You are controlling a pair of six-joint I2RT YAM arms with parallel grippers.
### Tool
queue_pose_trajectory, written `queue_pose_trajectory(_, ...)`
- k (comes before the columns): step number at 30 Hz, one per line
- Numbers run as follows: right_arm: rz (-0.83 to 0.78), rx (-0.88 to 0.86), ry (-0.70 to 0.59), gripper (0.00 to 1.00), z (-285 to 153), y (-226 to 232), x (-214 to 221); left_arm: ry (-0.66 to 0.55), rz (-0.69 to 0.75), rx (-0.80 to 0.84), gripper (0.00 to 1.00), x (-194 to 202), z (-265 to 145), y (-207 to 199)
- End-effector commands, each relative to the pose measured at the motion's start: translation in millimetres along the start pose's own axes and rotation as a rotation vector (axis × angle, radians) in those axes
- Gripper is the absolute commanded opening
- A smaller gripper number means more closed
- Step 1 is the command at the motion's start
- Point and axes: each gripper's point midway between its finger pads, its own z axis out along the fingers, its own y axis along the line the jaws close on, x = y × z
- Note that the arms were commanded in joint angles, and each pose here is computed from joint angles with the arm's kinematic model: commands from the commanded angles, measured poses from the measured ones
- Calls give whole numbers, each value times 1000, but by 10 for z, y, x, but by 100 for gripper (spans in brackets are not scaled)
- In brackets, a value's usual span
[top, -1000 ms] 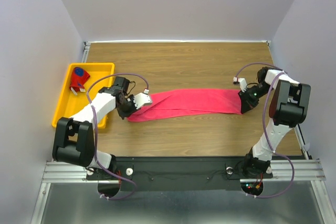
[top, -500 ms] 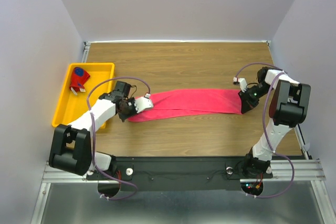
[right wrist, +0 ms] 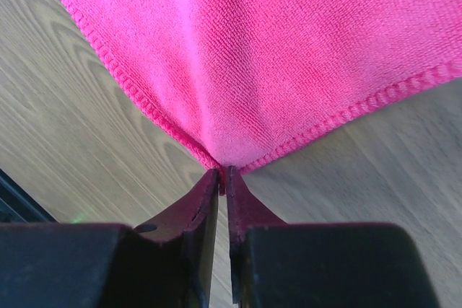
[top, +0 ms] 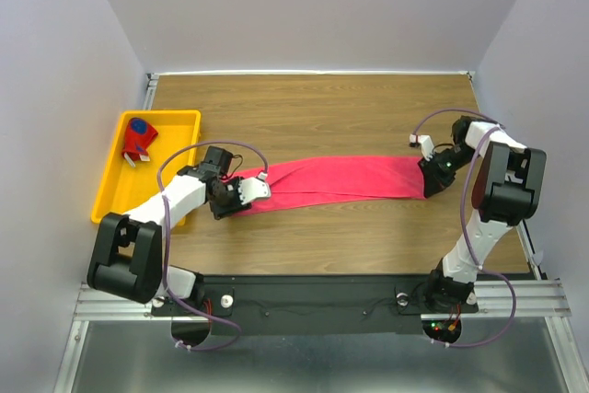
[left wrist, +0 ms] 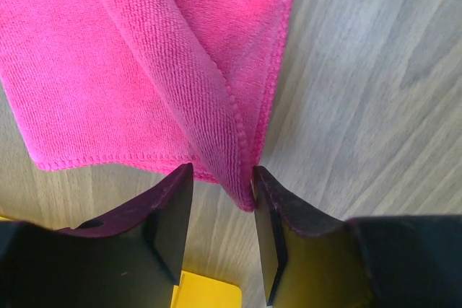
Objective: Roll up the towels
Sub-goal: Fold the towel
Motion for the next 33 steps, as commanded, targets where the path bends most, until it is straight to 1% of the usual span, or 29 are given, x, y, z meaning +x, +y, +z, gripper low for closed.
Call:
queue_pose_trajectory(1, -67, 58, -17, 15, -122, -25, -81, -47, 74, 37, 51, -106, -153, -78)
queue_pose_trajectory(4, -73, 64, -19, 18, -144, -29, -93, -53, 104, 47, 54, -107, -184, -124)
queue_pose_trajectory(8, -87, 68, -20, 31, -179, -13, -100, -39, 123, 47, 56, -73, -155, -137)
queue_pose_trajectory(10, -97, 73, -21, 33, -199, -11, -106, -41, 127, 24, 56, -85, -140, -92)
queue_pose_trajectory(11, -97, 72, -15, 36, -194, -6, -90, -40, 131, 5, 56, -82, -122, -62)
queue_pose_trajectory(13, -106, 75, -13, 37, -200, -5, -84, -37, 136, -9, 57, -79, -107, -47)
queue_pose_trajectory(14, -111, 76, -10, 41, -197, -4, -79, -31, 144, -10, 57, -62, -97, -53)
queue_pose_trajectory(15, -110, 72, -8, 42, -190, 1, -71, -29, 150, -11, 58, -61, -90, -56)
queue_pose_trajectory(16, -113, 73, -6, 44, -187, -2, -67, -30, 155, -12, 66, -60, -90, -64)
queue_pose_trajectory(17, -120, 74, -5, 45, -180, -3, -71, -31, 165, -16, 69, -55, -96, -72)
queue_pose_trajectory(18, -120, 70, 4, 45, -164, 11, -45, -32, 184, -17, 75, -53, -95, -78)
queue_pose_trajectory(22, -146, 76, 21, 47, -102, 18, -24, -31, 214, -20, 76, -45, -102, -112)
queue_pose_trajectory(23, -156, 86, 23, 50, -102, 21, -31, -31, 219, -21, 76, -43, -102, -115)
queue_pose_trajectory(26, -183, 105, 33, 51, -46, 22, -28, -25, 223, -20, 76, -29, -84, -131)
queue_pose_trajectory(27, -191, 115, 44, 55, -37, 23, -13, -26, 225, -26, 76, -30, -78, -124)
queue_pose_trajectory(28, -194, 126, 40, 56, -40, 25, -23, -22, 229, -28, 76, -24, -73, -130)
queue_pose_trajectory(33, -213, 183, 48, 56, 30, -31, -26, -24, 251, -32, 76, -38, -20, -146)
